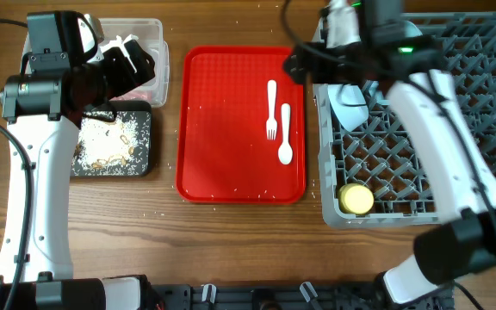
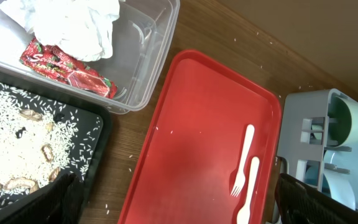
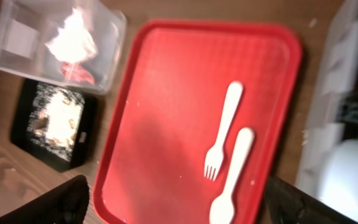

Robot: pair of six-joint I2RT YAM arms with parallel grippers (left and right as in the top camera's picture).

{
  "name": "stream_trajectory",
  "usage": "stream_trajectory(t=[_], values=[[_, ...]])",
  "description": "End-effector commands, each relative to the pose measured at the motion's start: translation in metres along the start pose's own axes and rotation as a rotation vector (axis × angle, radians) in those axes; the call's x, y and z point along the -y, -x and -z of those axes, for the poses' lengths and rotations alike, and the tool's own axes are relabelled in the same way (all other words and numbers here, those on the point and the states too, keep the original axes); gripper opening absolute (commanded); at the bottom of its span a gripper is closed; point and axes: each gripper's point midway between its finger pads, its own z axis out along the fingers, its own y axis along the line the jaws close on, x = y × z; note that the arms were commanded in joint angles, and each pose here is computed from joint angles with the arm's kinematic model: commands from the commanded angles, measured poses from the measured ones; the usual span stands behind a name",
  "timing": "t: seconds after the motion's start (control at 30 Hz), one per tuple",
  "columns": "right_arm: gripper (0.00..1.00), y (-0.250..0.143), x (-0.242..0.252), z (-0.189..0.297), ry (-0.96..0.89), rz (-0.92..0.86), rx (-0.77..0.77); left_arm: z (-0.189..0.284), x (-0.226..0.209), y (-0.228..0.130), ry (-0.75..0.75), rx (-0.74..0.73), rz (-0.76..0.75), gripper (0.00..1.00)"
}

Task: Sort waste into correct bins and load items into the dishwasher rack
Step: 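Release the plate and move the right gripper over the white fork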

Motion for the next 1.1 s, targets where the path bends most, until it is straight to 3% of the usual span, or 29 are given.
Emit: stream_trajectory(t=[0.0,0.13,0.3,0.63,1.07], values=[[0.89,-0.019,-0.008,-0.037,-0.124,-0.04,-0.049,-0.001,-0.004,0.004,0.013,0.008,-0.003,1.0],[0.89,-0.034,-0.005,-0.065,-0.252,-0.083,-0.068,-0.001,-0.004,0.004,0.013,0.008,-0.003,1.0],[0.89,-0.046,0.004,-0.087,-0.284,-0.124,-0.116,-0.001,-0.004,0.004,0.013,0.008,-0.003,1.0],[0.79,-0.088,0.043,-0.15,-0.383,-0.167,-0.272,-0.001,-0.004,0.004,0.013,0.008,-0.003,1.0],[0.64,-0.086,0.04,-0.167,-0.353,-0.222,-0.251,-0.001,-0.004,0.004,0.013,0.008,-0.003,1.0]])
